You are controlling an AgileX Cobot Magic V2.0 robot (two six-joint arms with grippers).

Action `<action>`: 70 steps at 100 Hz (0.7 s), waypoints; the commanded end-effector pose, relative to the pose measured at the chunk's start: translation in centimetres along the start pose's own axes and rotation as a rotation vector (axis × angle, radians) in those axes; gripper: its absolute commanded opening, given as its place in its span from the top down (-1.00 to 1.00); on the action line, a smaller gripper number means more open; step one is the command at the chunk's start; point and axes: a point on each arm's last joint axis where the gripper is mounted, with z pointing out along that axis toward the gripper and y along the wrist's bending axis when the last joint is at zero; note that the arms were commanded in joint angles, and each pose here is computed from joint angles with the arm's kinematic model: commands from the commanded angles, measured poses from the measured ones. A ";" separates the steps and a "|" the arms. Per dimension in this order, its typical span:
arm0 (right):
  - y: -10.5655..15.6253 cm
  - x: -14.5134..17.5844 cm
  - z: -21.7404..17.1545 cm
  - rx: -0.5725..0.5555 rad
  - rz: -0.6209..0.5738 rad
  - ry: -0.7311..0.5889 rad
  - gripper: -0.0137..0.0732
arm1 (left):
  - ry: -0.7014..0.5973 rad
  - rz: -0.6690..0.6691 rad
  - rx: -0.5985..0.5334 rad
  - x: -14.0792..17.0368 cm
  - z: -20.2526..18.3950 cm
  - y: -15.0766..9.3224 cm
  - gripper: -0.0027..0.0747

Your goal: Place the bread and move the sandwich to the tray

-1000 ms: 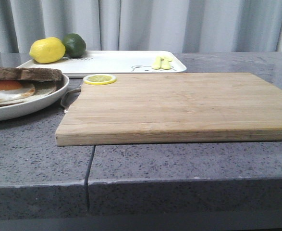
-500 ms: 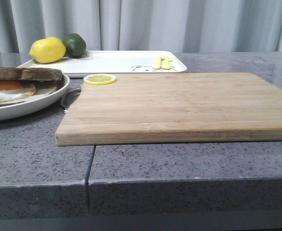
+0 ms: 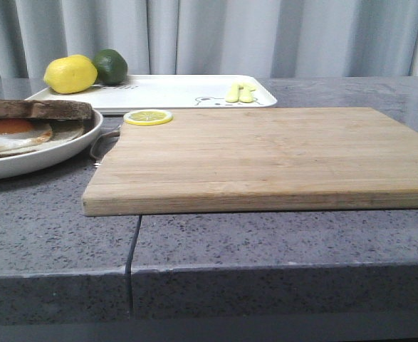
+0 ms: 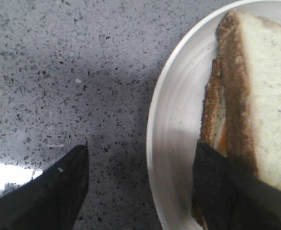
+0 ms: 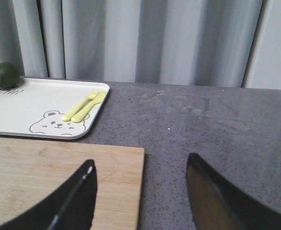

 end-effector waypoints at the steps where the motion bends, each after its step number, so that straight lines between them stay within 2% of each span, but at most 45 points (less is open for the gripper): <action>1: -0.2 -1.5 -0.2 0.023 -0.005 -0.096 -0.30 | -0.081 -0.013 0.023 -1.2 -0.7 -0.4 -0.21; 57: -0.2 -1.5 -0.2 0.023 -0.005 -0.096 -0.30 | -0.056 -0.018 0.014 -1.3 0.5 -0.2 -0.20; 65: -0.2 -1.5 -0.2 0.023 -0.005 -0.096 -0.30 | -0.061 -0.016 0.015 -1.3 0.5 -0.2 -0.10; 70: -0.2 -1.5 -0.2 0.023 -0.005 -0.096 -0.30 | -0.064 -0.016 0.015 -1.4 0.5 -0.2 0.04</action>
